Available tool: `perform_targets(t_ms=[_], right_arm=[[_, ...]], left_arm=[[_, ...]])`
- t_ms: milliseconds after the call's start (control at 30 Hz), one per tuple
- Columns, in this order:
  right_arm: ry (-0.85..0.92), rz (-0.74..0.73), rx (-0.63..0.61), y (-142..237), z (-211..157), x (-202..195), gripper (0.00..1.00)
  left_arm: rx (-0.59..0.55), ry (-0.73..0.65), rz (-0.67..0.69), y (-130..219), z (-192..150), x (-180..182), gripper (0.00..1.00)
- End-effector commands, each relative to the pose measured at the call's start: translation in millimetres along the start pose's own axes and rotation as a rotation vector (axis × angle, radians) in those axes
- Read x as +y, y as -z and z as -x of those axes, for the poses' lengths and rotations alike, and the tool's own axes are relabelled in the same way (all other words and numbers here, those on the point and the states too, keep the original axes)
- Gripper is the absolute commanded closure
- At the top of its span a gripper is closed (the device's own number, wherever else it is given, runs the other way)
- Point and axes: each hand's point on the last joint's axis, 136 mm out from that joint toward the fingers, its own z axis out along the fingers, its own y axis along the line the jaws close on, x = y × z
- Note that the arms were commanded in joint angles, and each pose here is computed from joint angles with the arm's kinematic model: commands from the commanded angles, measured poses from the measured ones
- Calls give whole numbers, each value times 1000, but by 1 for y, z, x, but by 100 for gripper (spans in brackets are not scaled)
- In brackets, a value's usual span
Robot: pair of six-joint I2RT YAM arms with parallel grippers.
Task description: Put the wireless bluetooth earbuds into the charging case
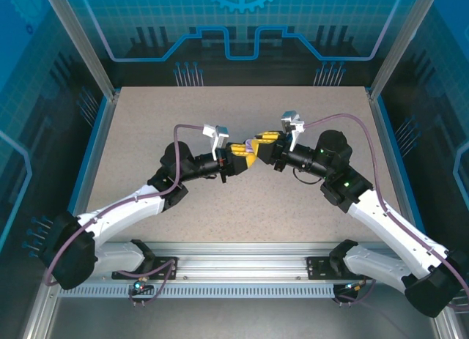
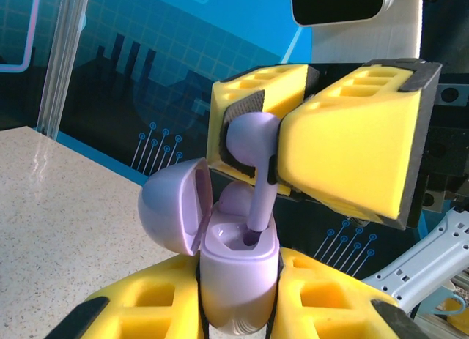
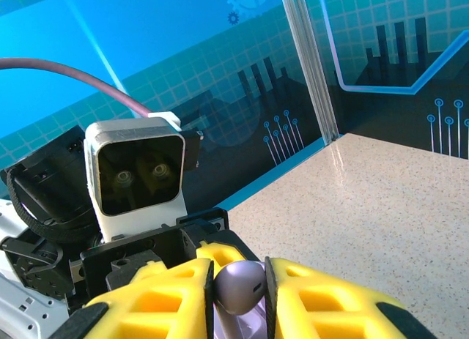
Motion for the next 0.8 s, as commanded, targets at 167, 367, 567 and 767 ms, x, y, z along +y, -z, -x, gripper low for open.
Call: perform_targets(t_ms=[167,367,567,767], right_arm=[[27,-3,-3,2,6,6,75],[27,-5,12,2,4,5,74],[27,-8,28,1,1,5,72],[25,-12,32,1,0,4,69]], left_arm=[[-55,-47,-56,4,22,-21,100],[-63,-48,-42,4,23,-19,100],[-66,-48,-36,5,23,-18,100],[-60,-45,-36,5,22,-18,100]])
